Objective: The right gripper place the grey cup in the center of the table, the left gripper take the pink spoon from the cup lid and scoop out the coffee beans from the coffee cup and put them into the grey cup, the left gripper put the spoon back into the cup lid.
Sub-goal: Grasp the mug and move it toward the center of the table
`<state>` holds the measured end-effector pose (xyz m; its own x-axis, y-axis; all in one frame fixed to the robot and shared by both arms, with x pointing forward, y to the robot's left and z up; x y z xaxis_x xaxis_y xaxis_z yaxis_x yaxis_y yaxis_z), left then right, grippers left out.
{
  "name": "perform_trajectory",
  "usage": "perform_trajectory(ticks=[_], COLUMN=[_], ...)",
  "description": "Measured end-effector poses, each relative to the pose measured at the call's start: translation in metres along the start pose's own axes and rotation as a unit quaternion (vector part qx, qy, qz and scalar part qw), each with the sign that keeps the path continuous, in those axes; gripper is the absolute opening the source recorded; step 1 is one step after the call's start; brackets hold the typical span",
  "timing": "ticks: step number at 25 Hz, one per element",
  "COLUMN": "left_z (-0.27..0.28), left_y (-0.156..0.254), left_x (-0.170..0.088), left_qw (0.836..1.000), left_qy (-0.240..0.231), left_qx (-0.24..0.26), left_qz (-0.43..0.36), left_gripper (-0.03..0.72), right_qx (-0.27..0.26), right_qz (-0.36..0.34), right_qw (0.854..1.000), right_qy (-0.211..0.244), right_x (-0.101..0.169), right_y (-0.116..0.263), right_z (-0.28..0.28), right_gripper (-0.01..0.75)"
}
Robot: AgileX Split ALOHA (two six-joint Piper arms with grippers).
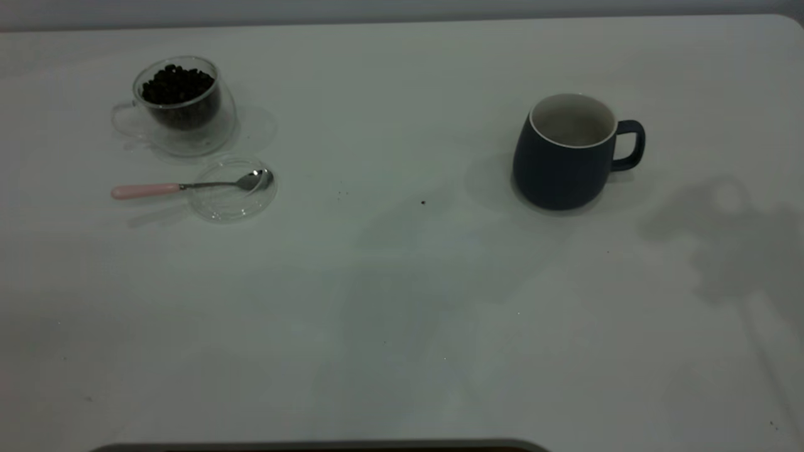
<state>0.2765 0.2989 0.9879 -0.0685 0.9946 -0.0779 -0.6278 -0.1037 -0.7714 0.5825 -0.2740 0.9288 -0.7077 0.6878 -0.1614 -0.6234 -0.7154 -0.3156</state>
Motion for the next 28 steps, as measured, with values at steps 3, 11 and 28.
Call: perform_trajectory(ticks=[3,11,28], left_z=[0.0,0.0,0.0], left_y=[0.0,0.0,0.0], left_x=[0.0,0.0,0.0], left_qw=[1.0,1.0,1.0], left_qy=[0.0,0.0,0.0], left_qx=[0.0,0.0,0.0], left_qz=[0.0,0.0,0.0], left_gripper=[0.588,0.588,0.588], right_qx=[0.017,0.027,0.032], right_qz=[0.051,0.187,0.28], right_qw=[0.998,0.981,0.958], right_qy=[-0.015,-0.038,-0.054], right_x=[-0.013,-0.014,0.024], right_y=[-0.005,-0.029,-0.061], right_z=[-0.04,-0.127,-0.206], right_gripper=[0.591,0.591,0.591])
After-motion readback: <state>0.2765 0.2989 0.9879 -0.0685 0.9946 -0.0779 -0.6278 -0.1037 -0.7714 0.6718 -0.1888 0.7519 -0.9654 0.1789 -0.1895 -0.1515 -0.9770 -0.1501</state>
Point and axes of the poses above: a point on each arm's last joint axis where the gripper is mounted, z pointing back along that axis away from the gripper, x along the wrist's bending axis when the last joint is at zero, y = z × x, the point moved 7 cm from there along -z, pointing out along that axis toward the gripper, and after that the axes turned 6 degrees about z, right-handed, at the moved point
